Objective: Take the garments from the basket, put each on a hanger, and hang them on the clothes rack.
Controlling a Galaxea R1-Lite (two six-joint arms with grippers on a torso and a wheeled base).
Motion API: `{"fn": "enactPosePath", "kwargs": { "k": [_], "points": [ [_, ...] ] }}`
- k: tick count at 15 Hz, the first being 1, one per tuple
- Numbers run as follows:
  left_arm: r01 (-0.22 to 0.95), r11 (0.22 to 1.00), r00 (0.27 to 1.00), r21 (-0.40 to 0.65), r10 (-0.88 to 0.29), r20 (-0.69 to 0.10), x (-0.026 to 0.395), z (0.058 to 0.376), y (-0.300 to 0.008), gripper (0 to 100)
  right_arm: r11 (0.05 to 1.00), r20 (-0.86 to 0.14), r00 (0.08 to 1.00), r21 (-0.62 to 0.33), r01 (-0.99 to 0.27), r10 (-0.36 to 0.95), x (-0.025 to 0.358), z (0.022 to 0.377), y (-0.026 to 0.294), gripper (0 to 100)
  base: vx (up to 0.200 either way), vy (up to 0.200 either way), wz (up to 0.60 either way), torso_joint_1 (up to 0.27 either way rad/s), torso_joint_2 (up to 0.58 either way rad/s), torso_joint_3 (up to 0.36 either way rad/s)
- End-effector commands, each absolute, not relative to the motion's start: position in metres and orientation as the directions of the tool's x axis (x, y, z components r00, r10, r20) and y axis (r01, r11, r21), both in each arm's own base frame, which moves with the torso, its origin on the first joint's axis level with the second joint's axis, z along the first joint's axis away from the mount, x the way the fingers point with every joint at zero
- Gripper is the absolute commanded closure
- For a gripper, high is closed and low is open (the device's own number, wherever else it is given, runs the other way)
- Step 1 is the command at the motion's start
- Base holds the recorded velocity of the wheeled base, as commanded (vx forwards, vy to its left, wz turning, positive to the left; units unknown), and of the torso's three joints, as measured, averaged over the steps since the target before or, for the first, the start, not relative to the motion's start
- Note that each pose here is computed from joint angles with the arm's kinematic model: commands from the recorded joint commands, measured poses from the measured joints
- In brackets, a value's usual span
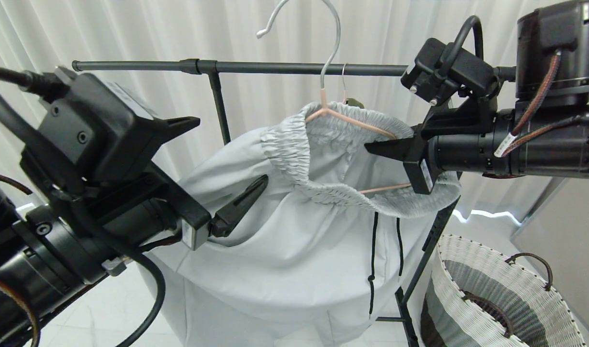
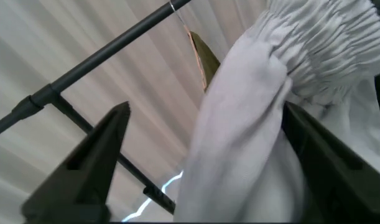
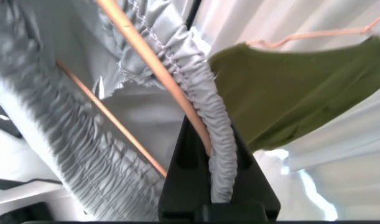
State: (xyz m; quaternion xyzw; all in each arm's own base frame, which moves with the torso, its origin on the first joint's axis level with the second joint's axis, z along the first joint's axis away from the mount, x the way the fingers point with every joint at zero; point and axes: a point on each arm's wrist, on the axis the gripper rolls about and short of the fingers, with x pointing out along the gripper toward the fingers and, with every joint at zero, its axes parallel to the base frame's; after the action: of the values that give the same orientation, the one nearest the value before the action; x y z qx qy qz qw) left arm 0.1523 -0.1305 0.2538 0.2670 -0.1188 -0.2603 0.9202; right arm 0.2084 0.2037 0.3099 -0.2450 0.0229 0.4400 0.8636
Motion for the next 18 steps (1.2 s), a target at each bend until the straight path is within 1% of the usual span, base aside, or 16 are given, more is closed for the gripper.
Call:
{"fn": "enactPosePath", "kwargs": {
  "k": [1,4,7,9,11,12,13,15,17,18],
  "points": [
    [0.401,0.736,0.842,0.546,-0.531,0.097,0.143,0.254,-0.119,0,0.509,-0.241,0.631,-0.417,-0.753,0.737,0.206,0.314,0.193,100,0.000,0.000,0.00,0.000,0.00,0.000],
    [0.415,0.753,0.833,0.510,-0.541,0.120,0.135,0.257,-0.113,0,0.556,-0.233,0.681,-0.428,-0.713,0.694,0.213,0.316,0.176,100,0.000,0.000,0.00,0.000,0.00,0.000],
    [0.436,0.740,0.830,0.511,-0.550,0.088,0.129,0.244,-0.108,0,0.598,-0.219,0.723,-0.434,-0.673,0.655,0.216,0.321,0.160,100,0.000,0.000,0.00,0.000,0.00,0.000],
    [0.457,0.760,0.849,0.463,-0.527,0.026,0.125,0.223,-0.099,0,0.621,-0.206,0.746,-0.440,-0.649,0.634,0.215,0.325,0.154,100,0.000,0.000,0.00,0.000,0.00,0.000],
    [0.433,0.786,0.893,0.441,-0.440,-0.093,0.130,0.191,-0.084,0,0.622,-0.199,0.746,-0.441,-0.647,0.636,0.212,0.328,0.152,100,0.000,0.000,0.00,0.000,0.00,0.000],
    [0.418,0.791,0.907,0.446,-0.392,-0.154,0.136,0.177,-0.078,0,0.619,-0.194,0.743,-0.441,-0.650,0.641,0.210,0.329,0.152,100,0.000,0.000,0.00,0.000,0.00,0.000],
    [0.416,0.795,0.909,0.441,-0.366,-0.198,0.142,0.169,-0.077,0,0.616,-0.193,0.740,-0.442,-0.652,0.644,0.209,0.329,0.153,100,0.000,0.000,0.00,0.000,0.00,0.000],
    [0.419,0.809,0.906,0.412,-0.344,-0.247,0.150,0.160,-0.078,0,0.605,-0.187,0.728,-0.443,-0.662,0.660,0.204,0.331,0.156,100,0.000,0.000,0.00,0.000,0.00,0.000],
    [0.431,0.840,0.894,0.329,-0.347,-0.284,0.156,0.154,-0.081,0,0.596,-0.182,0.717,-0.442,-0.671,0.673,0.202,0.332,0.159,100,0.000,0.000,0.00,0.000,0.00,0.000],
    [0.429,0.850,0.893,0.305,-0.347,-0.288,0.157,0.153,-0.082,0,0.594,-0.182,0.715,-0.441,-0.673,0.675,0.201,0.332,0.160,100,0.000,0.000,0.00,0.000,0.00,0.000]
  ]
}}
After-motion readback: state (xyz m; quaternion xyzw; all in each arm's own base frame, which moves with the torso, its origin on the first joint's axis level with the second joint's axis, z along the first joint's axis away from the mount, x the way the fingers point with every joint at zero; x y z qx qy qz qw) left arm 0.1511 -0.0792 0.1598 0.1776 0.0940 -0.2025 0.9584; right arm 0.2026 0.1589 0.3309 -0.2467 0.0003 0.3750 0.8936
